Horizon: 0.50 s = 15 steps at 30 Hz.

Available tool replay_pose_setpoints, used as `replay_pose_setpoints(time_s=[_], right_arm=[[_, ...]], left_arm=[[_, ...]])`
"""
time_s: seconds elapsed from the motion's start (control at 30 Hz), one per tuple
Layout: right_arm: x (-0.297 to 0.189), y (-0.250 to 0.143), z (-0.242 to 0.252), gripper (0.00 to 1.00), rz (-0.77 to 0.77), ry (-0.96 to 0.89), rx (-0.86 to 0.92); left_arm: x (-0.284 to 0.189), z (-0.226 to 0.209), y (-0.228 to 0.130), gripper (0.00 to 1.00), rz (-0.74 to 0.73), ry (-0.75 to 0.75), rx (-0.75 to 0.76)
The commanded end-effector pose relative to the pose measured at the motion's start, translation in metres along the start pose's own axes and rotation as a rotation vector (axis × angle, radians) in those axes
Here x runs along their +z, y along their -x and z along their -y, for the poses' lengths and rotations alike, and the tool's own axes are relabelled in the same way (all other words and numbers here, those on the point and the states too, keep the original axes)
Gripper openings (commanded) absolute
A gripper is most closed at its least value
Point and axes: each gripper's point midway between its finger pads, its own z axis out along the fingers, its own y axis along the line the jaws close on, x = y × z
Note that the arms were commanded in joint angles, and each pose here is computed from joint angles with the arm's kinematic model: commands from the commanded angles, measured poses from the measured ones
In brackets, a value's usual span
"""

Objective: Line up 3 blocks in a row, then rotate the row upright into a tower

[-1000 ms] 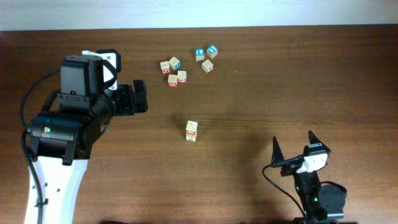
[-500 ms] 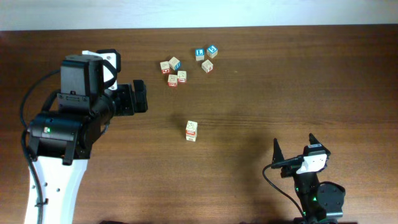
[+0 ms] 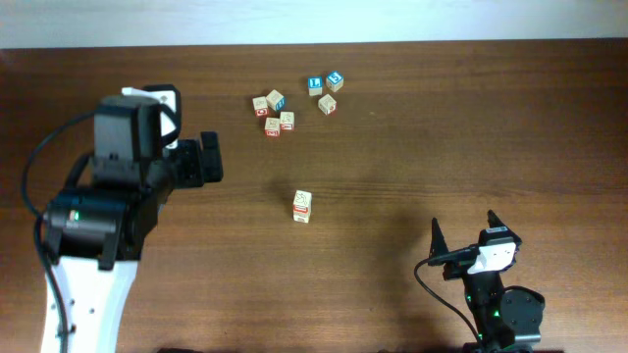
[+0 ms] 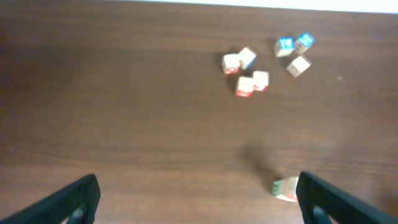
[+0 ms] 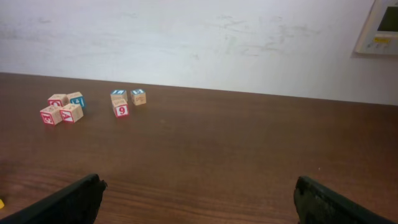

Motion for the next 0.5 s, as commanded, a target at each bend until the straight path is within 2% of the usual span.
replay_pose_setpoints(time_s=[0.0, 0.1, 0.17, 0.33, 0.47], right_arm=[[0.000, -0.002, 0.001, 0.98, 0.001, -0.010, -0.004], [0.000, -0.002, 0.001, 0.98, 0.001, -0.010, -0.004], [0.000, -0.002, 0.001, 0.98, 0.001, -0.010, -0.004], [0.000, -0.002, 0.001, 0.98, 0.001, -0.010, -0.004], [0.000, -0.002, 0.001, 0.98, 0.001, -0.010, -0.004]], left_arm=[[-0.003, -0.011, -0.011, 0.99, 0.144, -0.007, 0.174], [0.001, -0.021, -0.028, 0.99, 0.295, 0.005, 0.188], [0.004, -0.034, -0.053, 0.99, 0.415, 0.043, 0.165], [0.015, -0.038, -0.097, 0.99, 0.551, 0.092, 0.275], [0.027, -0.039, -0.129, 0.99, 0.591, 0.099, 0.281]])
